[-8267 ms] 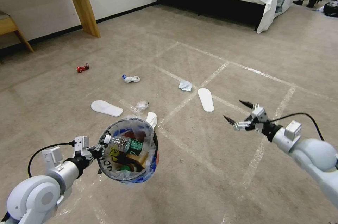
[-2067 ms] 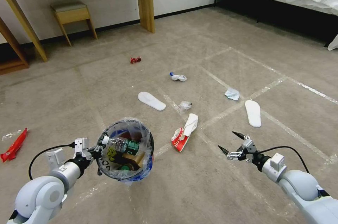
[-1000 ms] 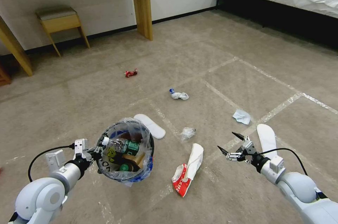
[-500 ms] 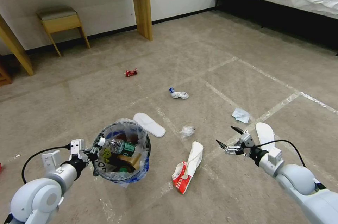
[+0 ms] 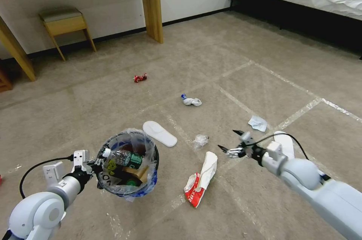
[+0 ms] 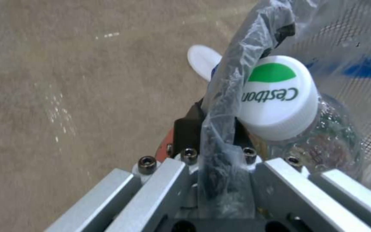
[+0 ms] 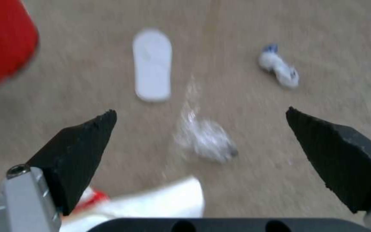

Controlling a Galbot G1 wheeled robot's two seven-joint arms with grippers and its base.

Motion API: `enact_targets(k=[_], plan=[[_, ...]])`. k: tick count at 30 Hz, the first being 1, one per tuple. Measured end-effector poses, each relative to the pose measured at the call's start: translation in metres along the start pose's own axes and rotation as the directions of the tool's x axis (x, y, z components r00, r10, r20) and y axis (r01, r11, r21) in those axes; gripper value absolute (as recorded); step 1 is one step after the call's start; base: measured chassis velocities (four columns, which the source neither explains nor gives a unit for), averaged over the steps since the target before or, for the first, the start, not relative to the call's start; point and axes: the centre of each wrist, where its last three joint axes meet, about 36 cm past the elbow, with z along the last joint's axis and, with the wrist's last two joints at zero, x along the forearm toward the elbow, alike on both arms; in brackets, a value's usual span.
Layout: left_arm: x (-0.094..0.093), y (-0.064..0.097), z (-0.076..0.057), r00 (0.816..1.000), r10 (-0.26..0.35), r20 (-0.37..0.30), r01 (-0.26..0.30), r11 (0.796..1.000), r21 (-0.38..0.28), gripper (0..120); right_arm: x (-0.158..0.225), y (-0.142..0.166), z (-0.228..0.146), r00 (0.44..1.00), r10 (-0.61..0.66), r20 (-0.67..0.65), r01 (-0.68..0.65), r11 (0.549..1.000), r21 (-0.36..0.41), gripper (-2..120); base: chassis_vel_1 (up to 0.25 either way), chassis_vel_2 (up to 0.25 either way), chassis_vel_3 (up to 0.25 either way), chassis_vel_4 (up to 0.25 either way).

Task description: Pick up the trash bin and place the garbage on the floor into it.

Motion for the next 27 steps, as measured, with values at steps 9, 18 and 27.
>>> enact_targets(k=[9,18,27], plan=[[-0.003,0.017,-0.006,1.000,-0.014,0.016,0.014,1.000,0.013,1,-0.066,-0.042,-0.009,0.943,-0.218,-0.250,0.294,0.899,0.326,100,0.000,0.000,0.000,0.000],[0.002,0.036,-0.017,0.997,-0.043,0.058,0.040,0.998,0.041,1,-0.173,-0.058,-0.092,0.624,-0.432,-0.651,0.771,0.474,0.425,100,0.000,0.000,0.000,0.000],[0.003,0.041,-0.015,0.997,-0.048,0.068,0.044,0.997,0.061,1,-0.183,-0.064,-0.060,0.527,-0.410,-0.745,0.836,0.409,0.366,100,0.000,0.000,0.000,0.000]])
